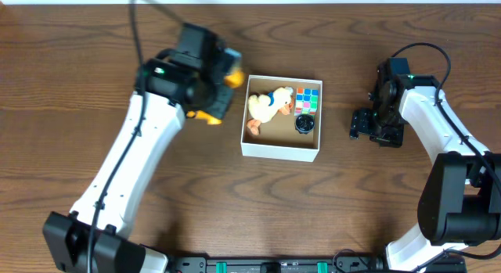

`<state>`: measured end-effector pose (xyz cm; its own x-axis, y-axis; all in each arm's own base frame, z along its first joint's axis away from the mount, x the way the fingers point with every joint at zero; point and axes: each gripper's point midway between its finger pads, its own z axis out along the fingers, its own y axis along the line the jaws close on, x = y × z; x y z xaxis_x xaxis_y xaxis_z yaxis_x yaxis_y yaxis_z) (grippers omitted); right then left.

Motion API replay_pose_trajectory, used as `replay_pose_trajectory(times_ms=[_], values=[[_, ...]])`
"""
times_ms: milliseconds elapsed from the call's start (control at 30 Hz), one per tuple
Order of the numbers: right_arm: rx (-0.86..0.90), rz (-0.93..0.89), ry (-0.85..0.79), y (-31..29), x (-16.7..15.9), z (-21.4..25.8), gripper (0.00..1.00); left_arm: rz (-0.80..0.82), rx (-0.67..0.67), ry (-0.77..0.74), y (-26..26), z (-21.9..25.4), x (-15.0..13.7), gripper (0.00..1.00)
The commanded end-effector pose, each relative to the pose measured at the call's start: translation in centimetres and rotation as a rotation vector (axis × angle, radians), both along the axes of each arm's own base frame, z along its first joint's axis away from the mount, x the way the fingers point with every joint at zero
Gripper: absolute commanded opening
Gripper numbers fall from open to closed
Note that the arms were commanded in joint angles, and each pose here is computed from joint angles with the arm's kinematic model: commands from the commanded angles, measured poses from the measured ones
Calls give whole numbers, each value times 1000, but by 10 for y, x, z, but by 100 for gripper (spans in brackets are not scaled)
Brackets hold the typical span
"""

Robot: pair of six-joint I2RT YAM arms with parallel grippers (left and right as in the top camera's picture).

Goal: Pack container
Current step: 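Carry the orange toy into the box and release it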

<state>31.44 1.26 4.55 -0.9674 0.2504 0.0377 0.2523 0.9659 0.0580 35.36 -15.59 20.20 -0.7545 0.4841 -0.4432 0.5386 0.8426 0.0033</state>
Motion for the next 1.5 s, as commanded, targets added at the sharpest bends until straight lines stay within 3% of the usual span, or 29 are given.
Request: replay_pose_trajectory(times_ms=[0,167,267,567,800,867,1067,1100,1133,1167,1233,1333,1467], values=[[-10,16,-19,-1,1,6,73,-333,76,-123,-39,11,-7,6],[-10,15,-19,-1,1,6,73,-584,105,-231,-95,9,-15,6],[-10,15,-19,-1,1,6,73,-619,103,-230,-113,-4,-14,6],[-10,15,-15,-1,0,6,73,-648,183,10,-114,-95,-17,6],[-10,15,-15,-1,0,6,73,-656,220,124,-108,-131,-25,7],[-10,15,-16,-1,0,6,73,-658,231,157,-105,-137,-30,26],[-10,15,-15,-1,0,6,73,-660,239,182,-102,-141,-34,32],[-10,15,-15,-1,0,6,73,-660,239,181,-102,-141,-34,42],[-10,15,-15,-1,0,6,73,-660,239,181,-102,-141,-34,63],[-10,15,-15,-1,0,6,73,-660,239,180,-102,-141,-33,73],[-10,15,-15,-1,0,6,73,-659,235,165,-103,-137,-31,73],[-10,15,-15,-1,0,6,73,-654,225,119,-107,-126,-26,89],[-13,14,-15,-2,0,6,73,-622,265,20,-101,-97,-12,91]])
